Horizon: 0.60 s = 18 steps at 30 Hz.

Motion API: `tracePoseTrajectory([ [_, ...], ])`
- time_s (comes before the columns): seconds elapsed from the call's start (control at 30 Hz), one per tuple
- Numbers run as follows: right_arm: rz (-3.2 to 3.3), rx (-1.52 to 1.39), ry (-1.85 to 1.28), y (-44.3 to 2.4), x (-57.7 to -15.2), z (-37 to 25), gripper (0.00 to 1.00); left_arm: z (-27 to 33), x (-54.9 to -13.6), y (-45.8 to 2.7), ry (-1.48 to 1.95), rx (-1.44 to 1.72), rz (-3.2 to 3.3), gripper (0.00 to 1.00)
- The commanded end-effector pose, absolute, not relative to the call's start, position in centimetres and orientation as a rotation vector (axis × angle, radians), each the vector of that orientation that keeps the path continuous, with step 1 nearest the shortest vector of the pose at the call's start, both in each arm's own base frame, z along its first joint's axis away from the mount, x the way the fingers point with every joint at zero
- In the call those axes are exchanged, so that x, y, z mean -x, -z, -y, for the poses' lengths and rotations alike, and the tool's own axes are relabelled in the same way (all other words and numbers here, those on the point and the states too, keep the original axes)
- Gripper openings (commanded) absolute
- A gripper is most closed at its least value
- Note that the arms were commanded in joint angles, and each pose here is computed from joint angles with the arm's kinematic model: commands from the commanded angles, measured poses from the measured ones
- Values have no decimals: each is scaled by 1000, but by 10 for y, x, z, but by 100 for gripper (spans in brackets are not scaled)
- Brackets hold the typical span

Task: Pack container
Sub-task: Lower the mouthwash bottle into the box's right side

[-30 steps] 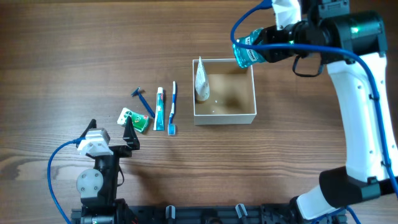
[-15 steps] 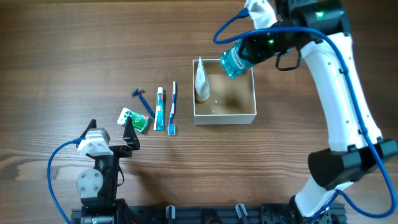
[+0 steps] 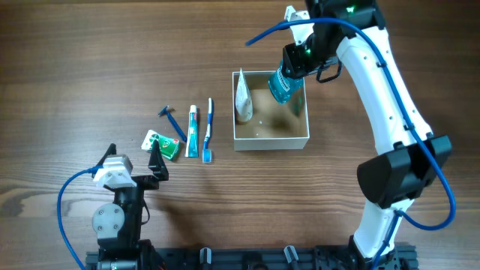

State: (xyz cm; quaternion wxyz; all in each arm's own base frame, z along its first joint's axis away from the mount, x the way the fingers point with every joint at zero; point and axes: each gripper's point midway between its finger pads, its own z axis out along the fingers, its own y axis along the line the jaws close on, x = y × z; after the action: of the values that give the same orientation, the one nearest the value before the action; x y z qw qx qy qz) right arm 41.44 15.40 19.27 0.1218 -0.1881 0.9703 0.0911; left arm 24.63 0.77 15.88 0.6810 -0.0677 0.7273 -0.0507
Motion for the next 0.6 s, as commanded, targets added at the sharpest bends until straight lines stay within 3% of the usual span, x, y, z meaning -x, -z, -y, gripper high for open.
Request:
tracePoseTrajectory([
  [0.0,-2851,445,-218,-190,-420,-149,4,-8,-246,-156,122,170,-1639,100],
  [0.57,-2916,193,-132,-185,-418,-135,5,-8,-246,-156,123,170,-1640,100],
])
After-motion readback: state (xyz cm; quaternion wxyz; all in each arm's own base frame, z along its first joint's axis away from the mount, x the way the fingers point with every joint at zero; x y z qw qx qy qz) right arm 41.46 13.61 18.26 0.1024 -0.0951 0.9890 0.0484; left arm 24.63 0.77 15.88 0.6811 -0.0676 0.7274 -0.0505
